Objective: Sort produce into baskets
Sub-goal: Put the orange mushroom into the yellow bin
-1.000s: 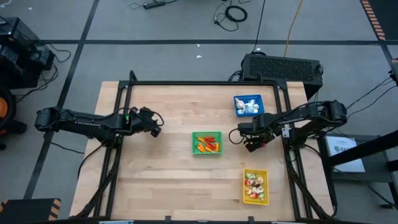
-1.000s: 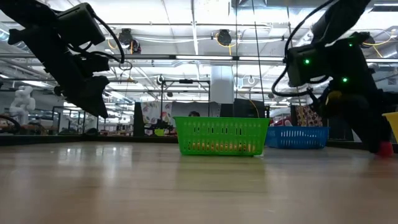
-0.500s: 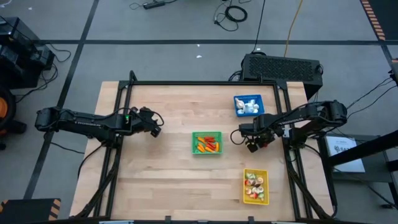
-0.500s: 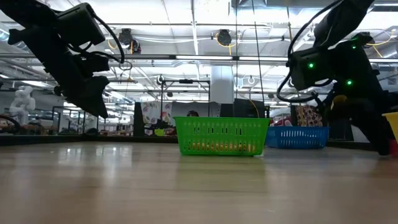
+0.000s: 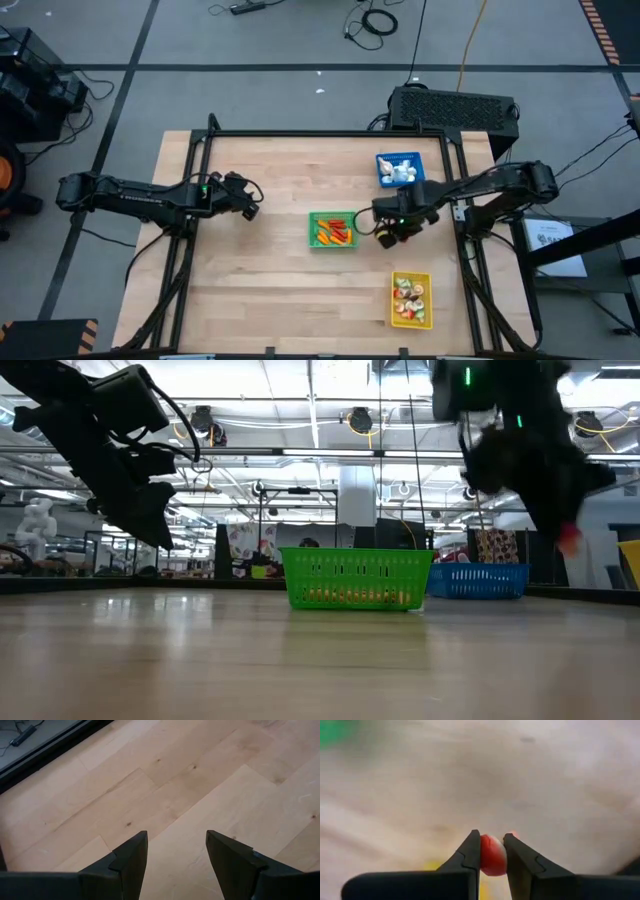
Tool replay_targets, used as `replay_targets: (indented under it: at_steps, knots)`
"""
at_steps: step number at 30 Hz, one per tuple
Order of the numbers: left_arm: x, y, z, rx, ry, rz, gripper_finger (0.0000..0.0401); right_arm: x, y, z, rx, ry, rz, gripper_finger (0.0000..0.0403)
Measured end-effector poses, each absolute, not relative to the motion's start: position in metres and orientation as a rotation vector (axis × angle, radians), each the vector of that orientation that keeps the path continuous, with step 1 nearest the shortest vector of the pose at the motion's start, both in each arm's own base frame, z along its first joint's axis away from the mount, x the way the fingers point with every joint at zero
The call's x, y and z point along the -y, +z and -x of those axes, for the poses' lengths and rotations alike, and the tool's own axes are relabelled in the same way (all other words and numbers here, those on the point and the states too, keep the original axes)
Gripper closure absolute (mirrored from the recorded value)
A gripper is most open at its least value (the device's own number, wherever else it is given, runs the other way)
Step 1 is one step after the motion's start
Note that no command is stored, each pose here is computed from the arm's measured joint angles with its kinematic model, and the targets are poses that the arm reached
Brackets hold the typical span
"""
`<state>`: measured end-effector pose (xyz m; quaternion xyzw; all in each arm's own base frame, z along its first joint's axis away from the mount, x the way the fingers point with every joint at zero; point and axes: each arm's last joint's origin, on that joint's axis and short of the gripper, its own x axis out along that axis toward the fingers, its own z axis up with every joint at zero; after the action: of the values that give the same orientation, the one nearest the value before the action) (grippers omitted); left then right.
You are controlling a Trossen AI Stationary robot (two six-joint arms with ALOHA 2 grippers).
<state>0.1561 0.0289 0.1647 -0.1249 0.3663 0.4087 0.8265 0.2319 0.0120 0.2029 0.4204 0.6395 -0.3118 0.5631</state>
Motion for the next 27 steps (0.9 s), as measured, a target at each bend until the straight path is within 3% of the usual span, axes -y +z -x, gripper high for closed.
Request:
replay_targets:
  at_steps: [9,17,27]
  knots:
    - [-0.029,0.164,-0.155,-0.802,0.864,0.265,0.0191,-0.104,0.246,-0.248,-1.37,-0.537,-1.085,0.0354]
    - [-0.028,0.163,-0.155,-0.805,0.853,0.282,0.0191,-0.163,0.242,-0.212,-1.364,-0.665,-1.143,0.0351]
    - [-0.028,0.165,-0.157,-0.775,0.847,0.293,0.0191,-0.175,0.233,-0.203,-1.405,-0.725,-1.091,0.0289]
